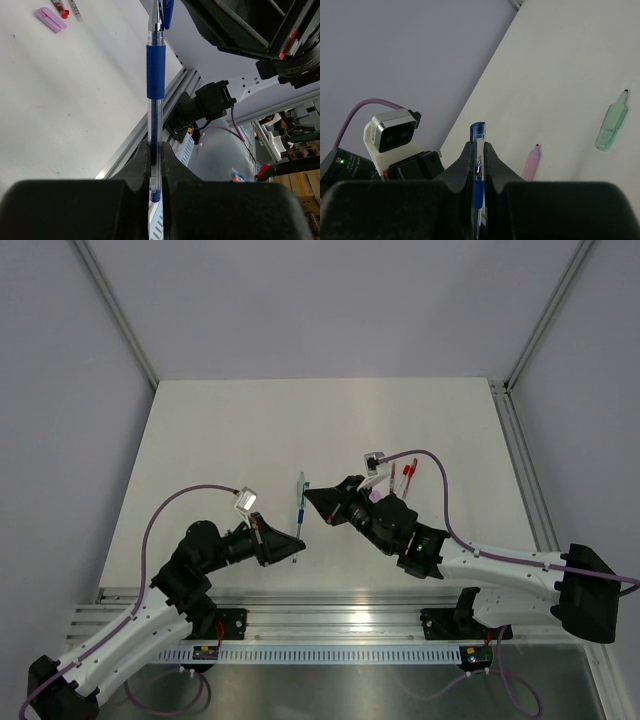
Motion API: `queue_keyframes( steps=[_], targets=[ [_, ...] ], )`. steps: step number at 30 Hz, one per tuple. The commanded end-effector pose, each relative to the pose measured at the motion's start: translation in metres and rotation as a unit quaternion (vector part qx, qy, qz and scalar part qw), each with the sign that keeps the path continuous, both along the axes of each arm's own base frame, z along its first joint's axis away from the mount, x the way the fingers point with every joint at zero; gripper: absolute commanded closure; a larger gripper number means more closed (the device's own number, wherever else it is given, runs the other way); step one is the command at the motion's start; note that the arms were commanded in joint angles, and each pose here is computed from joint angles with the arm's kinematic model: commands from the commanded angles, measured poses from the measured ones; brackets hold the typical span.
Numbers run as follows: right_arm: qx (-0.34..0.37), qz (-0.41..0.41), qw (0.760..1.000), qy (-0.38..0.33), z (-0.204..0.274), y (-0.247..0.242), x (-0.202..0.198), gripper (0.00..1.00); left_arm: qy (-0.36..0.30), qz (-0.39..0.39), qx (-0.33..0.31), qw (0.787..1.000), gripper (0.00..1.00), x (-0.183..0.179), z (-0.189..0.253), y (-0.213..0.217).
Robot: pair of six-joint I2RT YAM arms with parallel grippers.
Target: Insert the pens into the pen caps
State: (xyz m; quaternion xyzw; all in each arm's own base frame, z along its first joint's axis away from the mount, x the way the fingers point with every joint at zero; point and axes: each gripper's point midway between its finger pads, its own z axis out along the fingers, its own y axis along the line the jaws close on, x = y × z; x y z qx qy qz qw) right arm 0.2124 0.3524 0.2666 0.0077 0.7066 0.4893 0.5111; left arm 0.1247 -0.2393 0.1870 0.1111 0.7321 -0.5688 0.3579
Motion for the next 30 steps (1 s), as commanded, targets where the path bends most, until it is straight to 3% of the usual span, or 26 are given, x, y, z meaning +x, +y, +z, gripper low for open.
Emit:
queue_keyframes(
  steps=[1, 30],
  targets=[
    [0.027, -0.014, 0.999, -0.023, 0.0269, 0.0019, 0.0041, 1.00, -0.045, -0.007, -0.027, 0.999, 1.00, 0.0006, 0.0237, -0.0034],
    [0.030, -0.009, 0.999, -0.022, 0.0273, 0.0021, 0.0023, 1.00, -0.051, -0.014, -0.033, 0.998, 1.00, -0.0035, 0.0283, -0.0034]
  ],
)
